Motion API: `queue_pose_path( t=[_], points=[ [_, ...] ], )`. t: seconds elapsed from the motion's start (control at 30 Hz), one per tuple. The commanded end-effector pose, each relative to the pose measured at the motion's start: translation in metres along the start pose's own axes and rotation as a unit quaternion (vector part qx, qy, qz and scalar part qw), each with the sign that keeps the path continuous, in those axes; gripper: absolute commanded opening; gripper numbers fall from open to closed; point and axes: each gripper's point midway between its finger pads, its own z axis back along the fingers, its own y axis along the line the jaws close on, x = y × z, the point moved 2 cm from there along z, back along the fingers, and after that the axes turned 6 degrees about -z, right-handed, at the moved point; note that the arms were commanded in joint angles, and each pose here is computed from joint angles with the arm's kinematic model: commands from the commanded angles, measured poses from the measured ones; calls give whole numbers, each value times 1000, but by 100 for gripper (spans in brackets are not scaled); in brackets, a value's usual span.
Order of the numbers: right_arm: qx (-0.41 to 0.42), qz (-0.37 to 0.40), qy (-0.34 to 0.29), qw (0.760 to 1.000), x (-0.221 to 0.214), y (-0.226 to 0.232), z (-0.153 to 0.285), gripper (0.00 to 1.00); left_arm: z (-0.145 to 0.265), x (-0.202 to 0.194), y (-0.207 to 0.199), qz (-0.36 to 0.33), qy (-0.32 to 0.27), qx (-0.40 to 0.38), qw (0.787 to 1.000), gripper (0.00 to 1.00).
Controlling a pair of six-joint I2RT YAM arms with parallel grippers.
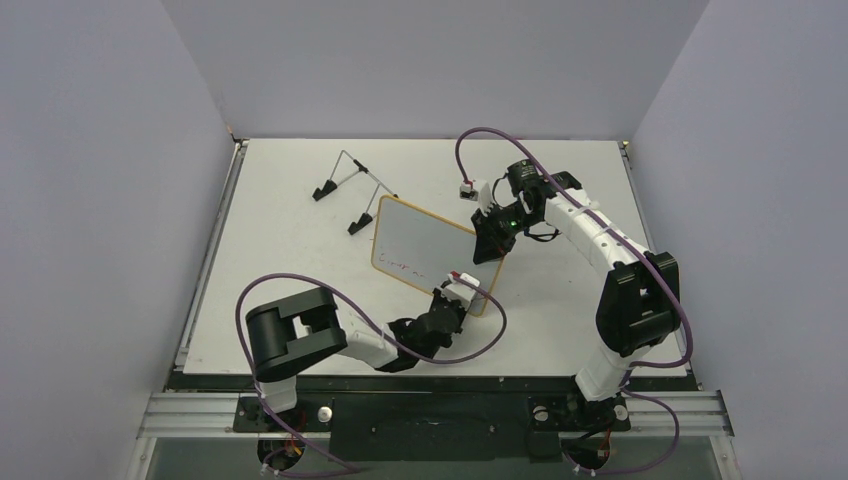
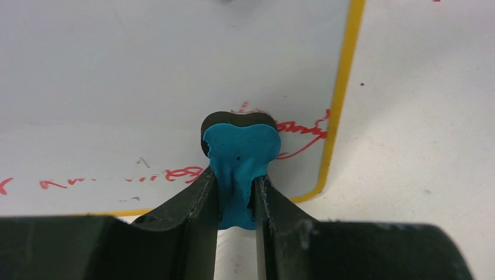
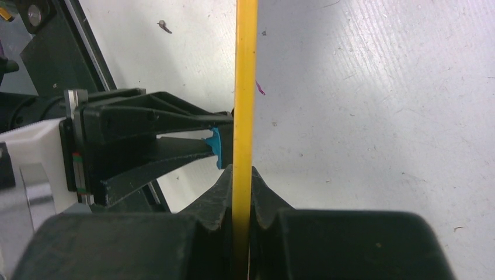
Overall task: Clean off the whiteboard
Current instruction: Erase the center of the board with the whiteboard.
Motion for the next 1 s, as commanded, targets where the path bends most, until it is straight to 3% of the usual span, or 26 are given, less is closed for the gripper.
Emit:
queue_pose_path(
  t=[0.0,0.13,0.33,0.47,0.7,0.97],
  points=[
    [24,4,-5,1000,-1,18,2,0,-4,16,-19,-5,-21,-15,1000,0],
    [25,5,-6,1000,-1,18,2,0,-6,18,-17,-17,-23,-8,1000,0],
    [26,4,-7,1000,-1,19,2,0,-3,16,36,-2,-8,93,996,0],
    [25,4,-7,1000,-1,19,2,0,-1,22,42,0,-13,112,994,0],
    [25,3,-6,1000,-1,18,1,0,-1,38,12,-7,-32,42,999,0],
    [25,4,-6,1000,-1,18,1,0,-3,36,-49,-37,-35,-75,996,0]
  ],
)
